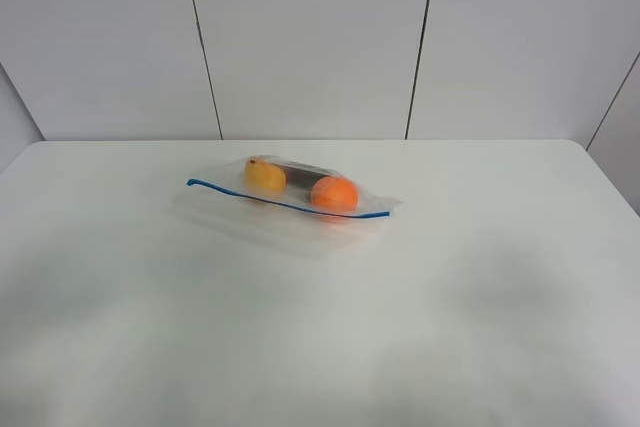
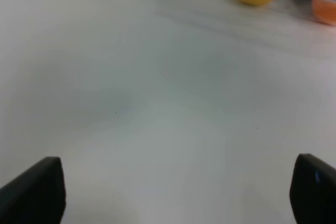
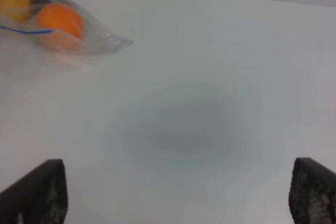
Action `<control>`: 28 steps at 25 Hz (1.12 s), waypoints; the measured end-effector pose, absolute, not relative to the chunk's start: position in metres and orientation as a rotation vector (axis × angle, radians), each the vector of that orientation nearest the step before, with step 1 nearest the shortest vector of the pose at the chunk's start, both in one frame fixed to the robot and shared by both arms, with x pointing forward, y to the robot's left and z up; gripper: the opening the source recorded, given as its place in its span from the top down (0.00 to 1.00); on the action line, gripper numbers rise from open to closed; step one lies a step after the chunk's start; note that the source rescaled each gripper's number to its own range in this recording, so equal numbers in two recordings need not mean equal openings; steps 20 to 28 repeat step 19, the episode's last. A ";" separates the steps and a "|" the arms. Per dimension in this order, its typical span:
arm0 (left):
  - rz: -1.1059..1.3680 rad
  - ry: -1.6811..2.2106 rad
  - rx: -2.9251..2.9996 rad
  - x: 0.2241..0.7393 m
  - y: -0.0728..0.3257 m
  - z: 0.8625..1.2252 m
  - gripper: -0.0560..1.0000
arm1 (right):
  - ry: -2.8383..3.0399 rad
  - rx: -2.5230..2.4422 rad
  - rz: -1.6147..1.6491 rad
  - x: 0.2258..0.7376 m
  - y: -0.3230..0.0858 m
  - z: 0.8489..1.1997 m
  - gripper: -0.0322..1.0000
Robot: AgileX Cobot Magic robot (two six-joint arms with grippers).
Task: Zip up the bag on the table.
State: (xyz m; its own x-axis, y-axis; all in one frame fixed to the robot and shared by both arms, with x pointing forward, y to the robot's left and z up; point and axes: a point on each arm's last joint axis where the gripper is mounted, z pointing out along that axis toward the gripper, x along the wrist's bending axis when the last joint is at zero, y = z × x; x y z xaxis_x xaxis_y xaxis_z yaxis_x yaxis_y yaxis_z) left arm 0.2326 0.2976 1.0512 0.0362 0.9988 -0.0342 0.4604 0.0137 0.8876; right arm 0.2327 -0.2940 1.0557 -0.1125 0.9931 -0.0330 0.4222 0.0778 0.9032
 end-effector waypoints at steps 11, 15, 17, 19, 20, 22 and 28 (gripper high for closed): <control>0.893 1.527 1.551 0.233 0.298 1.051 0.01 | 1.616 1.444 0.989 0.233 -0.294 1.056 0.01; 0.893 1.527 1.551 0.233 0.298 1.051 0.01 | 1.616 1.444 0.989 0.233 -0.294 1.056 0.01; 0.893 1.527 1.551 0.233 0.298 1.051 0.01 | 1.616 1.444 0.989 0.233 -0.294 1.056 0.01; 0.893 1.527 1.551 0.233 0.298 1.051 0.01 | 1.616 1.444 0.989 0.233 -0.294 1.056 0.01; 0.893 1.527 1.551 0.233 0.298 1.051 0.01 | 1.616 1.444 0.989 0.233 -0.294 1.056 0.01; 0.893 1.527 1.551 0.233 0.298 1.051 0.01 | 1.616 1.444 0.989 0.233 -0.294 1.056 0.01; 0.893 1.527 1.551 0.233 0.298 1.051 0.01 | 1.616 1.444 0.989 0.233 -0.294 1.056 0.01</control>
